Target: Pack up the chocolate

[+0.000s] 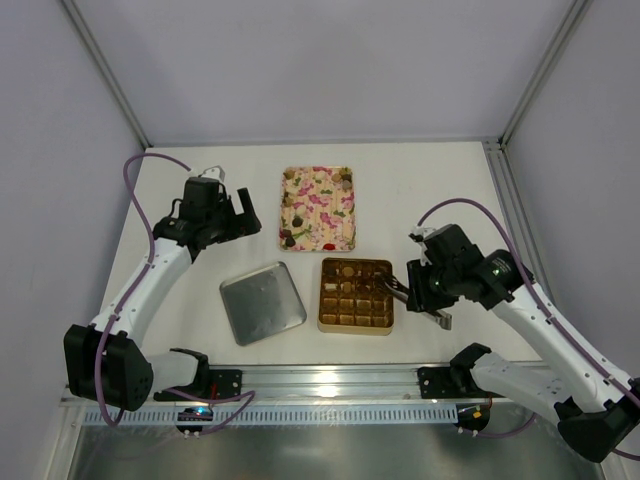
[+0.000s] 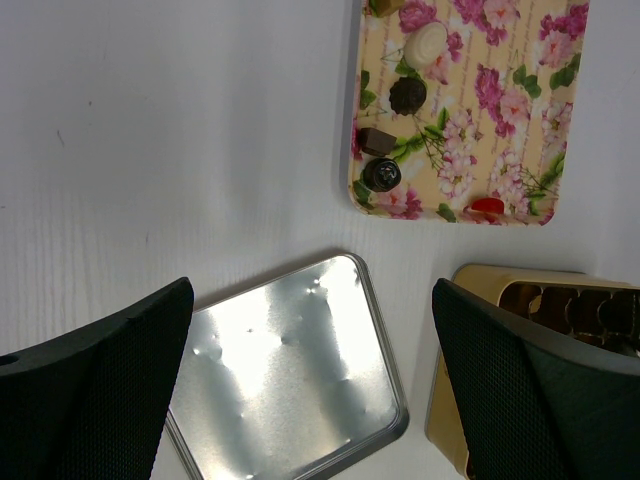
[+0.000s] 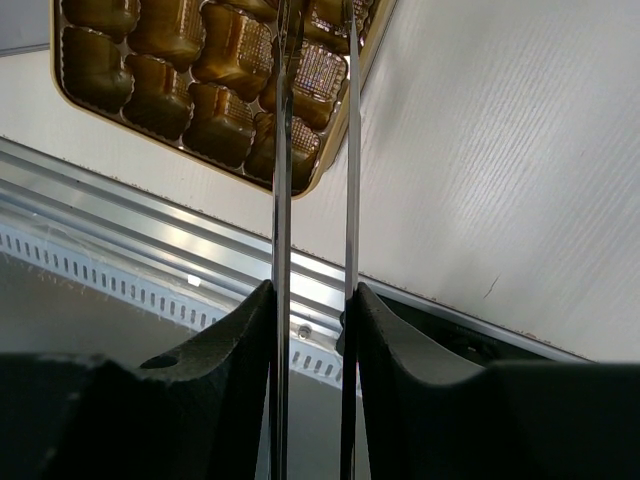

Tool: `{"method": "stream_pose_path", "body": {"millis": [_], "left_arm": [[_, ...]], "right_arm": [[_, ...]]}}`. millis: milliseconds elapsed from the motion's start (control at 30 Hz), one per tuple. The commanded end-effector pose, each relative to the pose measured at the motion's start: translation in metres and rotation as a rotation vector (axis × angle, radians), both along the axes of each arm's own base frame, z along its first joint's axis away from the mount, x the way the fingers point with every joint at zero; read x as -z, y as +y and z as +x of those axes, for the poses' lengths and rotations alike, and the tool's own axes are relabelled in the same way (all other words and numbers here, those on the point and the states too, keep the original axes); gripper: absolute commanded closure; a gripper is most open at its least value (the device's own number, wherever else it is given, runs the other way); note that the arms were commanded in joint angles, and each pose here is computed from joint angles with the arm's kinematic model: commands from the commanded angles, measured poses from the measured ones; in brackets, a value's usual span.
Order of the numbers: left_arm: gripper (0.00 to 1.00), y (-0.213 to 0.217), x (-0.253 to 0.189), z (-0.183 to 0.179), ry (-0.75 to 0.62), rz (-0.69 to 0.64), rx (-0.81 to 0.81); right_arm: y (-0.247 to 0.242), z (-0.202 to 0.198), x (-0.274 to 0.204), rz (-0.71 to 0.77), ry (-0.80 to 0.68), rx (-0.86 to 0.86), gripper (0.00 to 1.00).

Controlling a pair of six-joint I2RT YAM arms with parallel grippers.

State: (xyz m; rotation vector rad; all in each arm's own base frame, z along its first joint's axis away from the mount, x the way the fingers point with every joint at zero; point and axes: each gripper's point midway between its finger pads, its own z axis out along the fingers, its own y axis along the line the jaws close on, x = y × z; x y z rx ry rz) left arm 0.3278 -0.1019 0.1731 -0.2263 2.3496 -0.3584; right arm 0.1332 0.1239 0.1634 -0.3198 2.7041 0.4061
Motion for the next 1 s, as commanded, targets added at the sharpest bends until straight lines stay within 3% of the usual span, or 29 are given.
{"method": "stream_pose_path", "body": {"millis": [0, 200, 467, 700, 967], "left_arm": [[0.00, 0.001, -0.017, 0.007, -0.050, 0.007, 0.003], [0.00, 0.000, -0.019, 0.007, -0.056, 0.003, 0.007], [0.00, -0.002, -0.018, 0.006, -0.050, -0.005, 0.013], [0.00, -0.004, -0.018, 0.005, -0.049, -0.018, 0.019], [0.00, -0.005, -0.020, 0.005, -0.053, -0.026, 0.022]], "right_arm": [[0.004, 0.006, -0.019, 0.025, -0.042, 0.015, 0.61], [0.008, 0.033, -0.043, 0.003, -0.101, 0.025, 0.59], [0.020, 0.102, -0.080, 0.030, -0.215, 0.056, 0.58], [-0.016, 0.186, -0.076, 0.027, -0.265, 0.236, 0.56], [-0.058, 0.282, -0.029, 0.003, -0.253, 0.412, 0.56]]}}
